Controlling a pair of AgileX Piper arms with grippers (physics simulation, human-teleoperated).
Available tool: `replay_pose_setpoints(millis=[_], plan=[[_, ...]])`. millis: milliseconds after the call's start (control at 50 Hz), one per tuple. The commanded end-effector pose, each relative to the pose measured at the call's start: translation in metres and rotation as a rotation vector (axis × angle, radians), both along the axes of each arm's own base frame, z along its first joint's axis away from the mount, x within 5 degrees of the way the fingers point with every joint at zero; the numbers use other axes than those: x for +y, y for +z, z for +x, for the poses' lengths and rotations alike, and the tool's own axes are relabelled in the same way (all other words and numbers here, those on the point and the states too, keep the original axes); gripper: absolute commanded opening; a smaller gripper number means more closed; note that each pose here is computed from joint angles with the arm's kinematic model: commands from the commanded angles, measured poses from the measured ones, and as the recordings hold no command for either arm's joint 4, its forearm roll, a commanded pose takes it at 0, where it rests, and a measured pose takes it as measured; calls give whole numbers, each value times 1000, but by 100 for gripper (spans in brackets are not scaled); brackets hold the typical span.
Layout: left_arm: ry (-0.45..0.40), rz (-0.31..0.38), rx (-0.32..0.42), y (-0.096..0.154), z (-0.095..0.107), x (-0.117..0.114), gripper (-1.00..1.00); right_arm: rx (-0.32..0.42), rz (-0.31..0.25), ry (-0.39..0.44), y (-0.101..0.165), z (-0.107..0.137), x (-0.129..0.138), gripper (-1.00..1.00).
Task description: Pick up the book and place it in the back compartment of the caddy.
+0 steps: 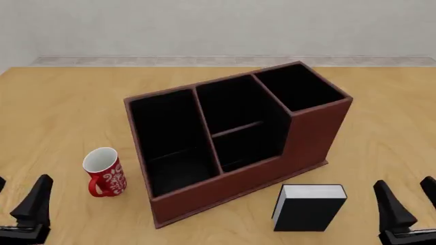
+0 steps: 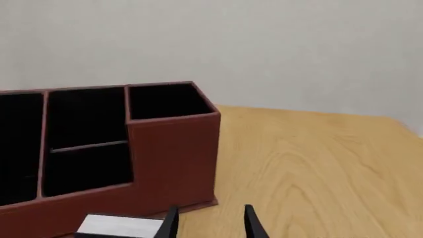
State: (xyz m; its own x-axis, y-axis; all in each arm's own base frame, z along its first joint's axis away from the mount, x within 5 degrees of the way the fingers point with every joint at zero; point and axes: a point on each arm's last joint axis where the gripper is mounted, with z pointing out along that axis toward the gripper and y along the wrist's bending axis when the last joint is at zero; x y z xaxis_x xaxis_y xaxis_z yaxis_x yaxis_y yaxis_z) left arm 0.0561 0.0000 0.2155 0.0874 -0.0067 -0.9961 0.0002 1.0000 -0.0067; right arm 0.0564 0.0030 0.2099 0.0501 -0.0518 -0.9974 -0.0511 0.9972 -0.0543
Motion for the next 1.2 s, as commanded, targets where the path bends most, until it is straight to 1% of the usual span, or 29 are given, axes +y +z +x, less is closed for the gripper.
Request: replay_pose_setpoints(millis=[20, 80, 120, 180, 260, 280, 300, 320, 340, 380, 420, 440, 460, 520, 540, 580, 600, 640, 660, 680, 740, 800, 820, 860, 880, 900, 1060, 1160, 1200], plan=[[11, -34, 2, 21, 3, 1, 100, -34, 61, -56, 4, 0, -3, 100], [-8, -32, -42, 42, -5, 0, 100, -34, 68, -56, 4, 0, -3, 100], [-7, -33, -37, 46, -3, 0, 100, -34, 67, -57, 4, 0, -3, 100], [-57, -13, -41, 57, -7, -3, 100, -35, 67, -62, 4, 0, -4, 100], [-82, -14, -45, 78, -9, -4, 100, -44, 73, -65, 5, 0, -4, 100], [-103, -17, -40, 84, -8, -5, 100, -43, 80, -66, 5, 0, -4, 100], [-126, -41, -20, 86, -3, -6, 100, -42, 78, -66, 5, 0, -4, 100], [-148, -86, -17, 93, -2, -8, 100, -42, 77, -68, 5, 0, -4, 100], [-146, -101, -29, 99, -3, -7, 100, -42, 77, -68, 5, 0, -4, 100], [-177, -73, -26, 108, 2, -10, 100, -39, 72, -69, 4, 0, -4, 100], [-230, -41, -28, 118, 7, -15, 100, -39, 69, -69, 5, 0, -4, 100], [-230, -41, -28, 118, 7, -15, 100, -39, 69, -69, 5, 0, -4, 100], [-255, -31, -22, 118, 10, -17, 100, -39, 69, -69, 5, 0, -4, 100], [-303, 16, -16, 116, 18, -23, 100, -39, 69, -69, 4, 0, -4, 100], [-348, 4, -9, 118, 21, -28, 100, -39, 68, -68, 5, 0, -4, 100], [-348, 4, -9, 118, 21, -28, 100, -39, 68, -68, 5, 0, -4, 100], [-379, -6, 23, 115, 29, -34, 100, -38, 68, -68, 4, 0, -4, 100], [-396, -3, 25, 115, 30, -36, 100, -38, 67, -68, 4, 0, -4, 100], [-432, 24, 17, 115, 30, -40, 100, -38, 67, -68, 4, 0, -4, 100], [-432, 24, 17, 115, 30, -40, 100, -38, 67, -68, 4, 0, -4, 100], [-488, 55, 32, 118, 36, -49, 100, -38, 68, -68, 4, 0, -4, 100], [-519, 52, 39, 118, 38, -54, 100, -38, 68, -69, 4, 0, -4, 100], [-546, 79, 41, 119, 40, -59, 100, -38, 68, -69, 4, 0, -4, 100], [-553, 81, 43, 119, 42, -61, 100, -38, 68, -69, 4, 0, -4, 100], [-558, 111, 38, 117, 44, -63, 100, -38, 68, -69, 4, 0, -4, 100], [-566, 118, 41, 116, 45, -65, 100, -38, 69, -69, 4, 0, -4, 100], [-692, 151, 92, 111, 56, -93, 100, -37, 69, -69, 4, 0, -4, 100], [-777, 172, 104, 113, 60, -115, 100, -37, 68, -70, 4, 0, -4, 100], [-794, 170, 111, 112, 62, -121, 100, -37, 69, -70, 4, 0, -4, 100]])
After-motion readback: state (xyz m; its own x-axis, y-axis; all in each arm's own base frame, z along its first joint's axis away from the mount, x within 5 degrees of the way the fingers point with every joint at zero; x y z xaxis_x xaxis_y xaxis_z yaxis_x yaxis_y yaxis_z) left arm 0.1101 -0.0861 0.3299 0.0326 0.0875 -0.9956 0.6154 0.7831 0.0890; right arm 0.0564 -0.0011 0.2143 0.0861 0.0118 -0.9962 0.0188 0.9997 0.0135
